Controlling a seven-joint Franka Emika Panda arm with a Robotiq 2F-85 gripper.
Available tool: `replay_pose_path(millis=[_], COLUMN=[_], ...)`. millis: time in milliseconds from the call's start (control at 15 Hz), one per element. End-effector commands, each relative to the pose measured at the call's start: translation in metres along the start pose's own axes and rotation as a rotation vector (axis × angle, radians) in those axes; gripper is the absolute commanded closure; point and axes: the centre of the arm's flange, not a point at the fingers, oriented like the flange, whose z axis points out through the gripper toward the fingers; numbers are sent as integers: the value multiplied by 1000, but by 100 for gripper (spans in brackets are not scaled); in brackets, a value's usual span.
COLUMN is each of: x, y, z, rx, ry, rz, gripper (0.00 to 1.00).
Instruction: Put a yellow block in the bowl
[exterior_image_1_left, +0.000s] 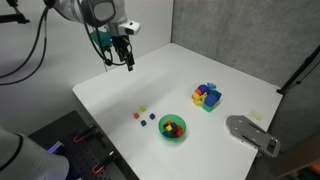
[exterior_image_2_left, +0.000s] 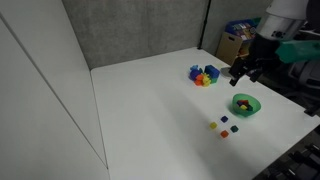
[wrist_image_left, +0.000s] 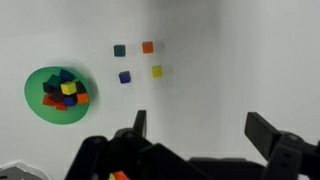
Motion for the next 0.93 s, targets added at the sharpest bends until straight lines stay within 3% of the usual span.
replay_pose_path(millis=[0,533,867], x=[23,54,57], y=[-7,8,19], z=[39,138,188], rx=[-35,-38,-97], ry=[-24,-68,-76], rz=[29,19,-27], gripper=[0,0,0])
